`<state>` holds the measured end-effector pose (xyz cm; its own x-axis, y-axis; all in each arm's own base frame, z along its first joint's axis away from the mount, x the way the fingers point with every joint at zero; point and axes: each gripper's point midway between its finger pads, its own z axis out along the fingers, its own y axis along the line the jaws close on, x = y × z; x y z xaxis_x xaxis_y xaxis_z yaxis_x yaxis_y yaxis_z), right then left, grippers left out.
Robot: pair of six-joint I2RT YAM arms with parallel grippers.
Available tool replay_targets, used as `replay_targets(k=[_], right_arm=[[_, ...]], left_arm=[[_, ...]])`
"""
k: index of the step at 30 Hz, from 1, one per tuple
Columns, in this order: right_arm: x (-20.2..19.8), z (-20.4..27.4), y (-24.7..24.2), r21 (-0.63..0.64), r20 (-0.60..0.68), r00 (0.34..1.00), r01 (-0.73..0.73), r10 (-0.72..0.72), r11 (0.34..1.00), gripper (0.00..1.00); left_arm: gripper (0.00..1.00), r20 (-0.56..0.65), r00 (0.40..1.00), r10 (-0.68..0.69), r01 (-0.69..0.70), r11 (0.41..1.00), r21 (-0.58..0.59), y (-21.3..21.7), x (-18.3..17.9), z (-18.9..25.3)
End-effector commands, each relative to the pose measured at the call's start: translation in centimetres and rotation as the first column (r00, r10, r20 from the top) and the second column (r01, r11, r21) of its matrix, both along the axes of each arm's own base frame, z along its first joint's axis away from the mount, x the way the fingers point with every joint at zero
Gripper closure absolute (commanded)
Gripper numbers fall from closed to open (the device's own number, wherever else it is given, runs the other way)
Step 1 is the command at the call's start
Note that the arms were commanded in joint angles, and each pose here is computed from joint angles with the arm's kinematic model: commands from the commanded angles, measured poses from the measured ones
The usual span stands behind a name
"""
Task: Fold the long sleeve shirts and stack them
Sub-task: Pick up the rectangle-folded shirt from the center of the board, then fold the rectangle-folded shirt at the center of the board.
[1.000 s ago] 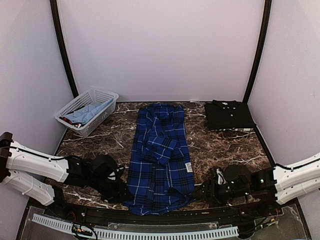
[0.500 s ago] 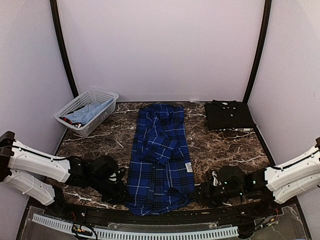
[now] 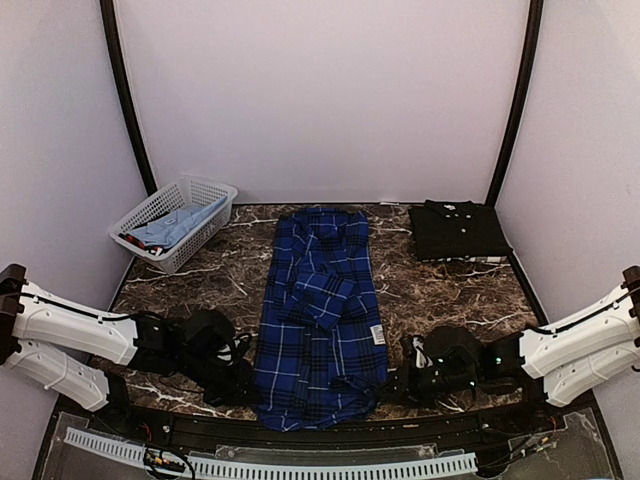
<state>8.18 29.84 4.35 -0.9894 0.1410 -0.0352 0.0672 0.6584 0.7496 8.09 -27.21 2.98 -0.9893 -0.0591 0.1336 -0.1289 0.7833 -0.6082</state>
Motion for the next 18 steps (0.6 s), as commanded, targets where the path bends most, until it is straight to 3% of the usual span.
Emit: replay_targets(k=[1, 4, 13, 18], right_arm=[[0.5, 1.2, 0.9, 0.02, 0.042, 0.999, -0.022, 0.021, 1.0, 0.93], [1.0, 2.2, 1.1, 0.011, 0.085, 0.996, -0.027, 0.026, 1.0, 1.0], [3.2, 5.6, 1.5, -0.059, 0.252, 0.967, -0.026, 0.04, 0.998, 1.0], [5.6, 8.1, 1.8, -0.051, 0.349, 0.937, 0.014, 0.005, 0.999, 1.0]], left_arm=[[1.0, 0.008, 1.0, 0.01, -0.009, 0.999, -0.042, -0.5, 0.1, 1.5], [1.0, 0.02, 1.0, 0.018, -0.017, 0.997, -0.07, -0.9, 0.3, 2.5], [1.0, 0.054, 0.996, 0.077, -0.07, 0.989, -0.128, -1.5, 2.2, 5.2], [1.0, 0.094, 0.986, 0.141, -0.122, 0.976, -0.182, -1.6, 5.4, 7.7]])
